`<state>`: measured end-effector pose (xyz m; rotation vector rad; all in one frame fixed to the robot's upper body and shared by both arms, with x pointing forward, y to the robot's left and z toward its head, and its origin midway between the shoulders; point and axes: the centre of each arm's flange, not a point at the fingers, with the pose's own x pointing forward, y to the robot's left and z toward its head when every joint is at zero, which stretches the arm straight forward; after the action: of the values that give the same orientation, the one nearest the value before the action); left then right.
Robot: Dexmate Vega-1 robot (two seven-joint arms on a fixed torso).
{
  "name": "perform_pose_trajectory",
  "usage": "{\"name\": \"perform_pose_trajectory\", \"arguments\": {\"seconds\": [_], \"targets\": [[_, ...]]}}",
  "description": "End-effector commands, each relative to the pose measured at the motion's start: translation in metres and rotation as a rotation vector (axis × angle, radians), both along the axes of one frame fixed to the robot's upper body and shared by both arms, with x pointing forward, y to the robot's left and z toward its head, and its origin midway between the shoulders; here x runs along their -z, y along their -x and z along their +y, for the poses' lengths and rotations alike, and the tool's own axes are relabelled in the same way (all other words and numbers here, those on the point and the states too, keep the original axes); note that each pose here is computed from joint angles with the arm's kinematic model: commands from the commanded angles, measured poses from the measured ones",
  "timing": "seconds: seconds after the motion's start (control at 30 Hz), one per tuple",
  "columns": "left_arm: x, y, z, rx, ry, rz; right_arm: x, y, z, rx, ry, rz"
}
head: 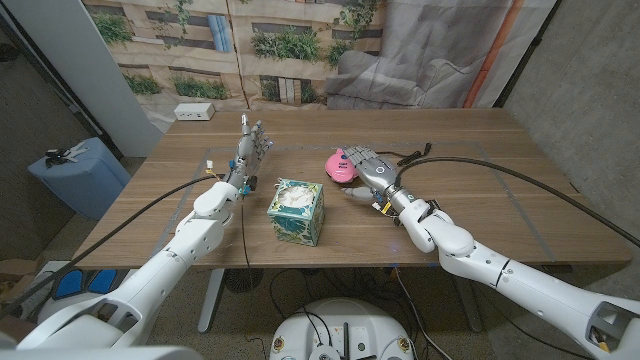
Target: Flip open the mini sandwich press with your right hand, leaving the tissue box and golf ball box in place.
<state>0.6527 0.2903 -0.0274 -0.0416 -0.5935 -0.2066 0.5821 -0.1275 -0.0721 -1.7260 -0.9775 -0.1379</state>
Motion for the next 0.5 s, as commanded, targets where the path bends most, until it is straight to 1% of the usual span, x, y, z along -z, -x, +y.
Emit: {"name": "perform_pose_trajectory", "arguments": {"seconds": [0.03, 0.1, 0.23, 0.5], "targets": [[0.0001, -0.0001, 0.0001, 0.000, 0.000, 0.000, 0.0075, -0.0053, 0.0014, 0.000, 0.008, -0.027], [0.0001, -0.0001, 0.0001, 0.000, 0.000, 0.000, 0.0088, -0.0067, 0.0013, -0.005, 0.013, -0.028], [0.0001, -0.0001, 0.0001, 0.000, 0.000, 0.000, 0.0102, -0.0095, 0.0020, 0.007, 0.012, -0.025], [0.0001, 0.0000, 0.0001, 0.000, 0.000, 0.000, 0.0117, -0.0146, 0.0042, 0.007, 0.016, -0.055]]}}
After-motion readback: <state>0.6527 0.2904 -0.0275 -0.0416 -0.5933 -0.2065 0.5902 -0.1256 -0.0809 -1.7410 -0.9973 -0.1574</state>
